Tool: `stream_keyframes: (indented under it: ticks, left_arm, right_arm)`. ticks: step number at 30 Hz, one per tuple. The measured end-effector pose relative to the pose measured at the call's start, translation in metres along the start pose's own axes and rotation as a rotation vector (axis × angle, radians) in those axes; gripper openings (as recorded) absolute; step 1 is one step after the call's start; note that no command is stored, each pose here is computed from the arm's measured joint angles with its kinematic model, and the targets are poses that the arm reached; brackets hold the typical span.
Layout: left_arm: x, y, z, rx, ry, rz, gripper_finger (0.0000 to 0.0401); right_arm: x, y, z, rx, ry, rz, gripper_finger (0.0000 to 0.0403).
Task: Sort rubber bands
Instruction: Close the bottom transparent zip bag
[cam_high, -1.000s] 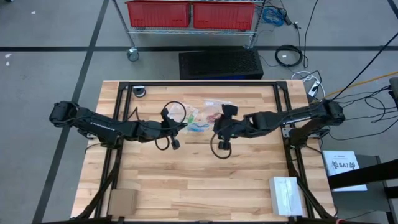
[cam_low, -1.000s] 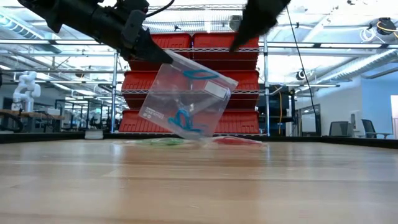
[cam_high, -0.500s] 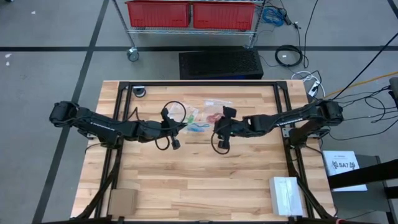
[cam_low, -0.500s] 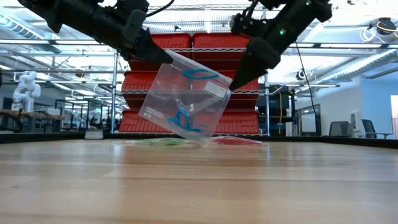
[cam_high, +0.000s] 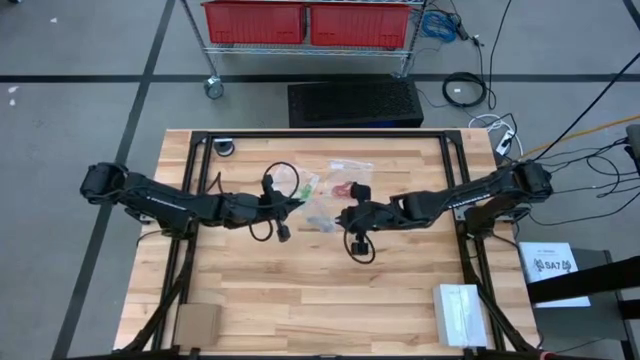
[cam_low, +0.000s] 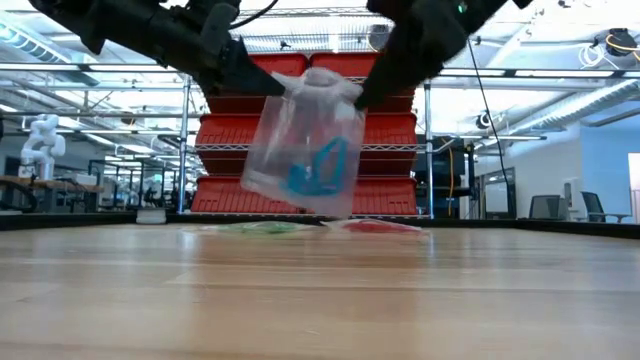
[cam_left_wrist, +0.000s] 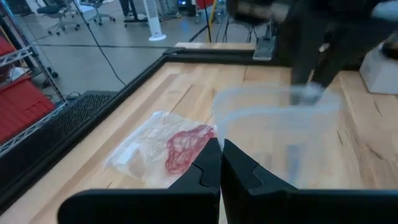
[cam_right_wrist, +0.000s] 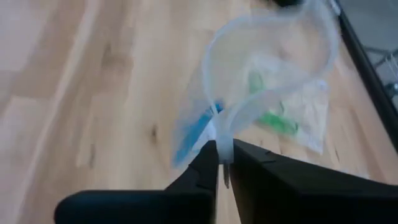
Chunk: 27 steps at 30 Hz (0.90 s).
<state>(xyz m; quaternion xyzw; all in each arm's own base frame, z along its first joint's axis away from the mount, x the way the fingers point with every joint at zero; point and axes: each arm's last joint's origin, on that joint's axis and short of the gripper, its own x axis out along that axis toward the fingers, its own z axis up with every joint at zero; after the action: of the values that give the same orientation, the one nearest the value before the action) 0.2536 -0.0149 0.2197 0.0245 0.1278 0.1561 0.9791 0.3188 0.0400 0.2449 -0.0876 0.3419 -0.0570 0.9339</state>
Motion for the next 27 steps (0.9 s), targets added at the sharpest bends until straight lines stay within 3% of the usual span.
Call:
stream_keyframes:
  ticks: [7,12,20,27]
  left_arm:
    - [0.013,-0.007,-0.009,-0.002,-0.006,-0.038,0.0001]
    - [0.018,-0.007,-0.011,-0.01,-0.02,-0.029,0.001]
    - [0.018,-0.007,-0.009,-0.015,-0.033,-0.027,0.0067]
    - [0.018,-0.006,-0.009,-0.016,-0.032,0.013,0.011]
  right_arm:
    - [-0.003,-0.001,0.008,-0.003,-0.021,-0.003,0.0003]
    - [-0.011,0.005,0.002,-0.033,0.04,0.017,0.0002]
    - [-0.06,0.008,-0.011,0.033,0.159,-0.031,0.0001]
    - [-0.104,0.0,-0.027,0.182,0.232,-0.14,0.0001]
